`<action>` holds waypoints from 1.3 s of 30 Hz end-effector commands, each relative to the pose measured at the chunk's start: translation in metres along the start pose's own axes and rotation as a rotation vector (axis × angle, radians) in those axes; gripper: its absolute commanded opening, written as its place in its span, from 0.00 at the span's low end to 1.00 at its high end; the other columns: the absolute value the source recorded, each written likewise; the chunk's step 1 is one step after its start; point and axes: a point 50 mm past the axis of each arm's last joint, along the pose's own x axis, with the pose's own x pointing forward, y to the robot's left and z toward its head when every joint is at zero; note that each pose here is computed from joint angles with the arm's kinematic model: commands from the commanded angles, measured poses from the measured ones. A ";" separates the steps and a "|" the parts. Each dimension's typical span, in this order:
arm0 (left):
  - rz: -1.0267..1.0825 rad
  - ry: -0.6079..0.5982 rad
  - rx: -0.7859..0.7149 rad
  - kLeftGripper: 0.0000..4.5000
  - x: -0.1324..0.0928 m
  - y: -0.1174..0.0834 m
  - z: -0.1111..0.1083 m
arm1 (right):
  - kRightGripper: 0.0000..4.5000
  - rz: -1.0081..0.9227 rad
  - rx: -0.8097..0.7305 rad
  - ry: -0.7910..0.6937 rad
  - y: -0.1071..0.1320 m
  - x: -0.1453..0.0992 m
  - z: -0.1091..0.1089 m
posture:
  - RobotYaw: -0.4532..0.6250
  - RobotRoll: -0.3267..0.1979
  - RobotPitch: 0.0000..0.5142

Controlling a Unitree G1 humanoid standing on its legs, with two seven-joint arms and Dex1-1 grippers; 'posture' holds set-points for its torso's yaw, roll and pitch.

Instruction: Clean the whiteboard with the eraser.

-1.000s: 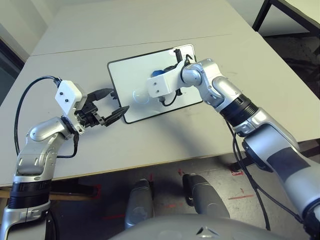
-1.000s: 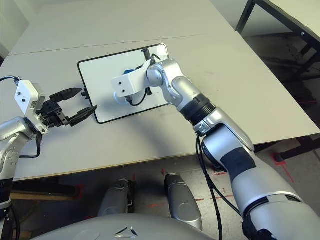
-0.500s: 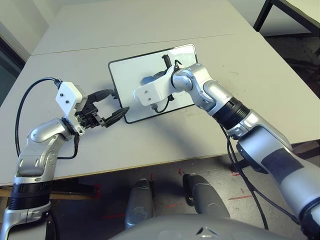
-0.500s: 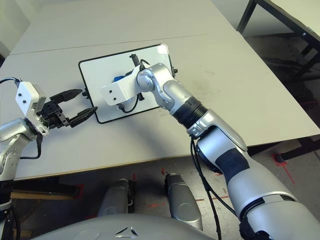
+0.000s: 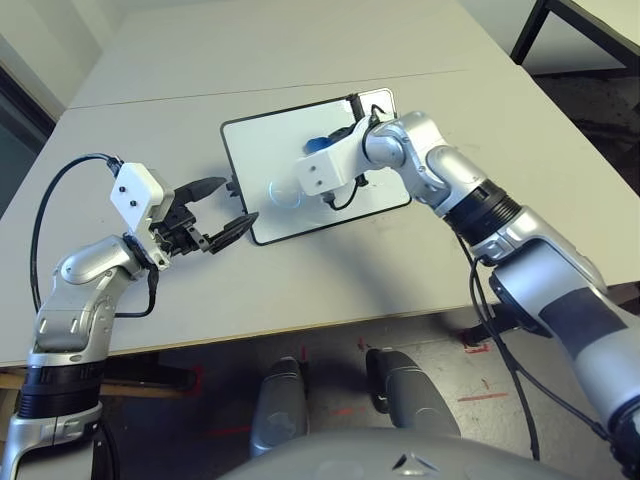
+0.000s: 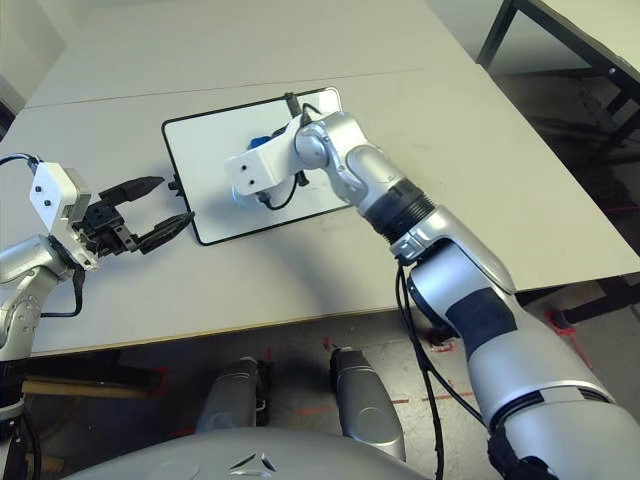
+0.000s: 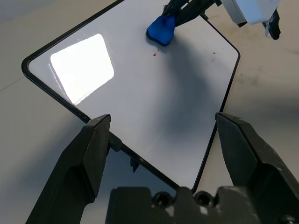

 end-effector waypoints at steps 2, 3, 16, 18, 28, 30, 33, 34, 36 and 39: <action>-0.002 0.009 0.001 1.00 0.001 0.001 -0.002 | 0.02 0.085 -0.007 0.066 0.020 0.003 -0.017 | 0.42 0.62 0.22; -0.002 0.009 0.001 1.00 0.000 0.001 -0.002 | 0.02 0.087 -0.007 0.071 0.021 0.003 -0.019 | 0.42 0.62 0.23; -0.007 0.009 0.003 1.00 0.002 0.000 0.000 | 0.02 0.081 -0.021 -0.011 0.016 0.003 0.013 | 0.42 0.62 0.24; -0.006 0.009 0.002 1.00 0.002 0.000 0.001 | 0.02 0.080 -0.022 -0.028 0.015 0.003 0.019 | 0.42 0.62 0.24; 0.003 0.012 -0.004 1.00 0.000 -0.004 0.002 | 0.02 0.049 -0.037 -0.095 0.006 0.005 0.043 | 0.44 0.62 0.25; 0.004 0.013 -0.005 1.00 0.000 -0.005 0.002 | 0.02 0.041 -0.039 -0.104 0.003 0.006 0.047 | 0.44 0.62 0.25; 0.005 0.012 -0.007 1.00 0.000 -0.006 0.002 | 0.02 0.030 -0.041 -0.119 0.000 0.008 0.052 | 0.44 0.62 0.25; 0.006 0.012 -0.008 1.00 0.001 -0.006 0.002 | 0.02 0.029 -0.042 -0.122 0.000 0.009 0.053 | 0.44 0.62 0.25; 0.006 0.011 -0.008 1.00 0.001 -0.006 0.003 | 0.02 0.030 -0.044 -0.123 0.001 0.011 0.053 | 0.44 0.62 0.25; 0.006 0.010 -0.008 1.00 0.001 -0.007 0.003 | 0.02 0.042 -0.050 -0.111 0.004 0.014 0.050 | 0.44 0.62 0.25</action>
